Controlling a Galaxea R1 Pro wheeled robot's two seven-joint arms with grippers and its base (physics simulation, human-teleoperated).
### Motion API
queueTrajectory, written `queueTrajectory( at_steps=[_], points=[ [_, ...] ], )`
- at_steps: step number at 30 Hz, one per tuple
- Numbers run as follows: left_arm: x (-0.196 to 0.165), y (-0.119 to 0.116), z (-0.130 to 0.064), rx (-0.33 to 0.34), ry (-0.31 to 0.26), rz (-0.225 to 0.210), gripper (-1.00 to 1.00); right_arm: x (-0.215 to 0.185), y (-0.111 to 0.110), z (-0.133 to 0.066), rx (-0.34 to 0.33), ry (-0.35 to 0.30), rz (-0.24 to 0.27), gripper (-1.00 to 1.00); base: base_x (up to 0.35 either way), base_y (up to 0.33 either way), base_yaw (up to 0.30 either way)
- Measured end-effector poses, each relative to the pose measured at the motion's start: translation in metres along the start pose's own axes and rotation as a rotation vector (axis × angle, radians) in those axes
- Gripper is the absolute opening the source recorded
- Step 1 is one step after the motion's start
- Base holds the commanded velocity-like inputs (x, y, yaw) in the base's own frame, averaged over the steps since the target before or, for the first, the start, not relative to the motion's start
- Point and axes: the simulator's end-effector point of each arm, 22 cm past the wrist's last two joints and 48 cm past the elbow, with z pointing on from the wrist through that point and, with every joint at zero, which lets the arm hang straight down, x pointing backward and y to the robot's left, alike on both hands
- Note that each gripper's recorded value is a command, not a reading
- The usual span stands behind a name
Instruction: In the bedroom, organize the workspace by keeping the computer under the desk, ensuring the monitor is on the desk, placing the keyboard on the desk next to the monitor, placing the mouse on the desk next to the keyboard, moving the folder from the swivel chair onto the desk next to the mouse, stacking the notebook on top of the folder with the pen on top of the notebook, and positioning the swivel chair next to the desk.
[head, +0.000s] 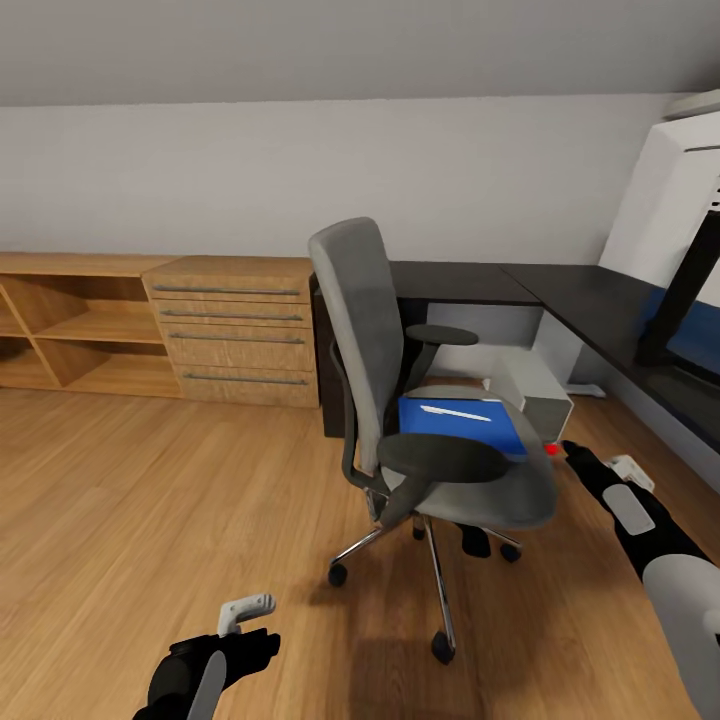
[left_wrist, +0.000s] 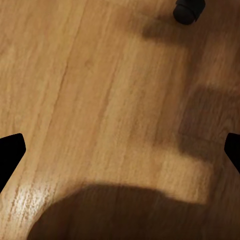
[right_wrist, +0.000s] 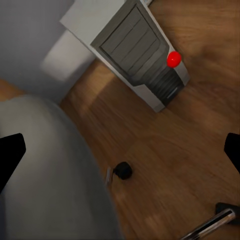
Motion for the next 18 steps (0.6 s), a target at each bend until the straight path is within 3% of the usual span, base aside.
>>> queueTrajectory(
  at_steps=[18],
  points=[
    [0.0, 0.0, 0.0, 0.0, 0.001, 0.001, 1.0, 0.013, -0.015, 0.001, 0.034, 0.021, 0.004, 1.0, 0.0, 0.0, 0.0]
  ],
)
